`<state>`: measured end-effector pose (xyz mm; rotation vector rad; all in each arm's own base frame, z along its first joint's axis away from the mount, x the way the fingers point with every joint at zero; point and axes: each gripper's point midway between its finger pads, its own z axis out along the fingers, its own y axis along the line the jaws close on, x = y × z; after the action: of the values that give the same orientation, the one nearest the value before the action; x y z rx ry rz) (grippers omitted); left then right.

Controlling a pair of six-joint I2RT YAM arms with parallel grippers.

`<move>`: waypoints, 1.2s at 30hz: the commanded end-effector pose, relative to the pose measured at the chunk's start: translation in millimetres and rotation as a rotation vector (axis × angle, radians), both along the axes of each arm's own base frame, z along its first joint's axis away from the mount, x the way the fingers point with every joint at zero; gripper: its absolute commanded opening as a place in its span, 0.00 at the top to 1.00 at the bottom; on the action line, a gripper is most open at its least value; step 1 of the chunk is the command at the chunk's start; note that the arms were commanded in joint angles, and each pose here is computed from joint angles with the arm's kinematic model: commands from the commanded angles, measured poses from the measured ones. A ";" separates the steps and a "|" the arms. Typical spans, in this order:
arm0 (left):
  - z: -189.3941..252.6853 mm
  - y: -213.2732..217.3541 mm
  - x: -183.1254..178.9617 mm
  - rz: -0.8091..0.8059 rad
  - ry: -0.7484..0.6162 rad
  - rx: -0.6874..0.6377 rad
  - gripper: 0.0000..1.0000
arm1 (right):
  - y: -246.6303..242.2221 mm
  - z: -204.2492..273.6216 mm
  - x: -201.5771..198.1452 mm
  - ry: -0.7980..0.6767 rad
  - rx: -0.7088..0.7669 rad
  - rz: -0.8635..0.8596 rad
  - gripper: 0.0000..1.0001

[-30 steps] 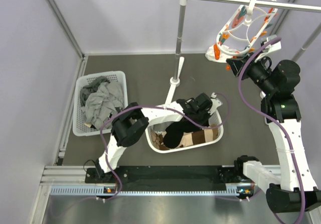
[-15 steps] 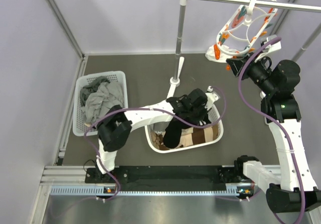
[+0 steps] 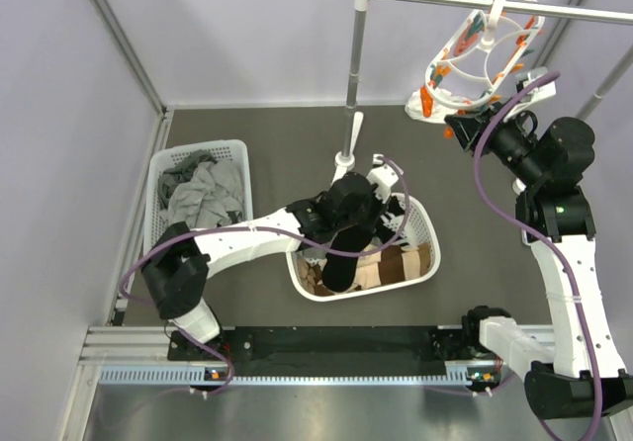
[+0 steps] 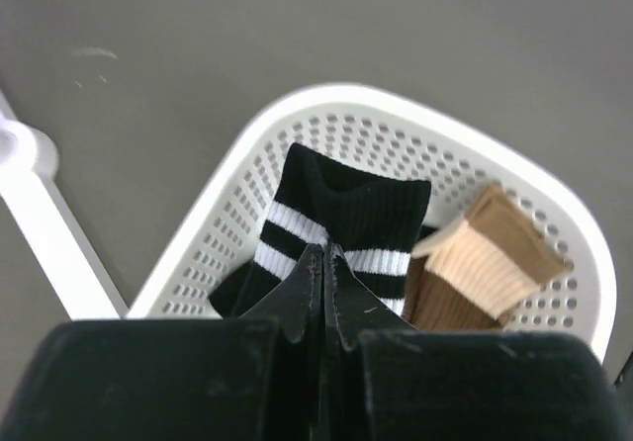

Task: Clip the socks to the hanger
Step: Pick up the sock from the bin, then clamp the sock onto the hanger.

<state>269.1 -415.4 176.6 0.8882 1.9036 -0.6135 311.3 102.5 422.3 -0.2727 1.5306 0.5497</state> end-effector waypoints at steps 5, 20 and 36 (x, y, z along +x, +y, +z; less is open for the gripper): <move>115.2 -1.8 20.6 0.056 -0.221 -0.442 1.00 | 13.7 25.1 -19.5 -0.034 0.052 0.084 0.88; 198.0 -36.9 28.0 -0.071 -0.359 -0.718 1.00 | 20.1 35.6 -23.8 -0.041 0.107 0.121 0.89; 224.3 -53.3 37.5 -0.086 -0.403 -0.769 1.00 | 21.9 27.0 -17.8 -0.025 0.114 0.129 0.89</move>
<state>308.9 -471.0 355.3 0.5741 1.2539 -1.0010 302.7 117.7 437.8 -0.2485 1.4933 0.6990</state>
